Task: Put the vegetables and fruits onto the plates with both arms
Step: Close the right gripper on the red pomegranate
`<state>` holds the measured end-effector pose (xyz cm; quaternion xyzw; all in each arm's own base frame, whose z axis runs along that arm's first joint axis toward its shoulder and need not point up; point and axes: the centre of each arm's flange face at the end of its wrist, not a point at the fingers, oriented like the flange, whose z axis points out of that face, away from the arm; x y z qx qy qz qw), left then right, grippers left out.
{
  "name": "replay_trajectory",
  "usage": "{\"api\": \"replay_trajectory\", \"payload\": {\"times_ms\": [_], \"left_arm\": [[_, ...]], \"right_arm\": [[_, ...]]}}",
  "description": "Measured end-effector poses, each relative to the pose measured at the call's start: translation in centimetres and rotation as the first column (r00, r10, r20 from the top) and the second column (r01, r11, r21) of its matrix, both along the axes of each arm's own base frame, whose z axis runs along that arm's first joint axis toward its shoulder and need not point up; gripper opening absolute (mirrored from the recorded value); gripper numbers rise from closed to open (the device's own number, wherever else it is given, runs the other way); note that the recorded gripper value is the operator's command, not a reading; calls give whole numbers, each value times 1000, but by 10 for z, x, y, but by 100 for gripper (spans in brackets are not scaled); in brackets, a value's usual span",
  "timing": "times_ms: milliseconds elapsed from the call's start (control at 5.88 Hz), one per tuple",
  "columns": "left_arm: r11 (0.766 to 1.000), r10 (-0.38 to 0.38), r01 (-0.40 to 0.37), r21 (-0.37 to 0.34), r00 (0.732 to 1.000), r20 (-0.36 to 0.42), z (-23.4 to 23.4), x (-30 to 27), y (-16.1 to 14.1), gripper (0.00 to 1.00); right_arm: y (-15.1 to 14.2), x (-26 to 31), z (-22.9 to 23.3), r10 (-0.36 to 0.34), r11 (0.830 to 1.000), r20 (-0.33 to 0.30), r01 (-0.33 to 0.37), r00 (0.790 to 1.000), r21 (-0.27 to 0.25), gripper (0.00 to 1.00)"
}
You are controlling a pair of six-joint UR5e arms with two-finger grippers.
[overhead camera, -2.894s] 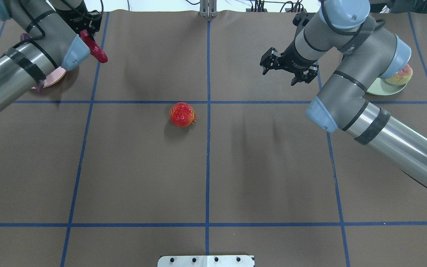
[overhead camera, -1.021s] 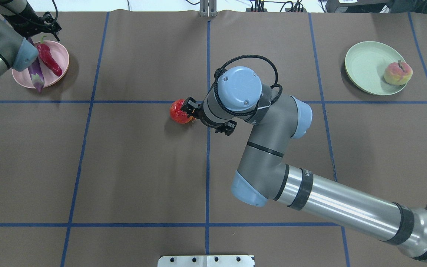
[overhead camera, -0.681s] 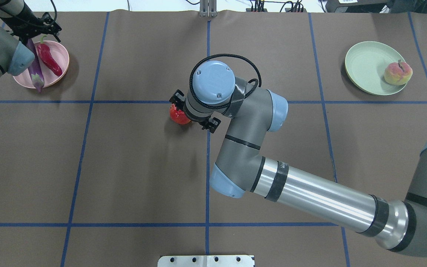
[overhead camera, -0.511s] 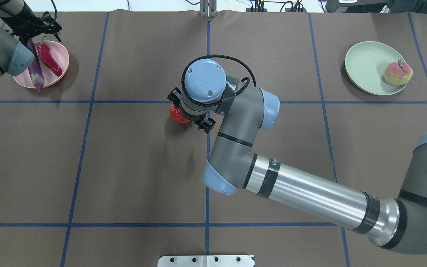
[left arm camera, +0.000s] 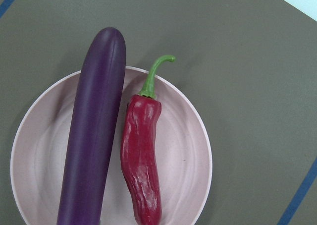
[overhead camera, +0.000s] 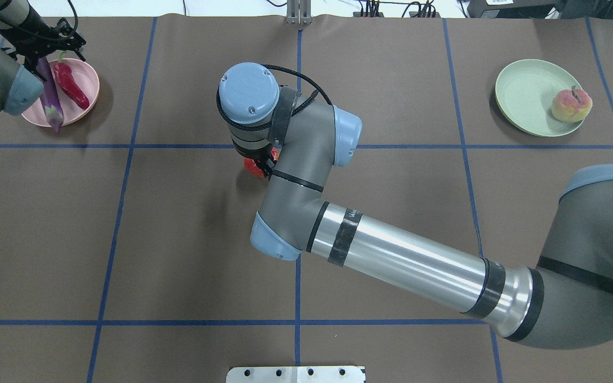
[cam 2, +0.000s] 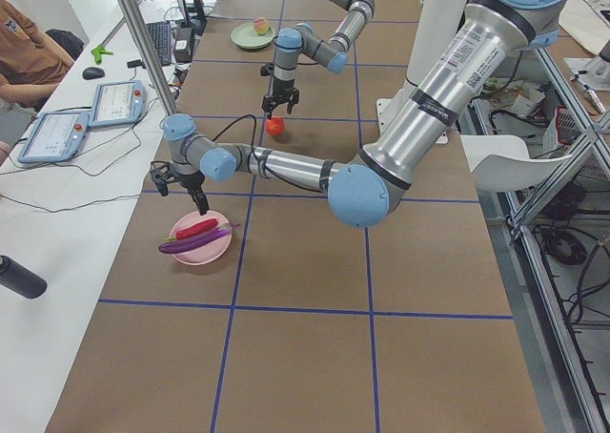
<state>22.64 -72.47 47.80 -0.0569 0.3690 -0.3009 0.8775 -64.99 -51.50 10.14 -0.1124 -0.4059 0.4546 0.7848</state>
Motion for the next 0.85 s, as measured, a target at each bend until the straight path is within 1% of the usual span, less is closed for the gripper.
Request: {"api": "replay_trajectory", "payload": {"times_ms": [170,511,851], "left_arm": [[1000,-10,10,-2,1000,-4,-2,-1,2,100],[1000,-26,26,-6,1000,-10,-6,-2,7,100],[999,-38,38,-10,999,-14,-8,-2,9,100]], "right_arm": [[-7,-1,2,35,999,-12,-35,999,-25,99],[-18,-14,8,75,995,-50,-78,996,-55,99],[-21,-25,15,76,994,-78,-82,994,-72,98]]}}
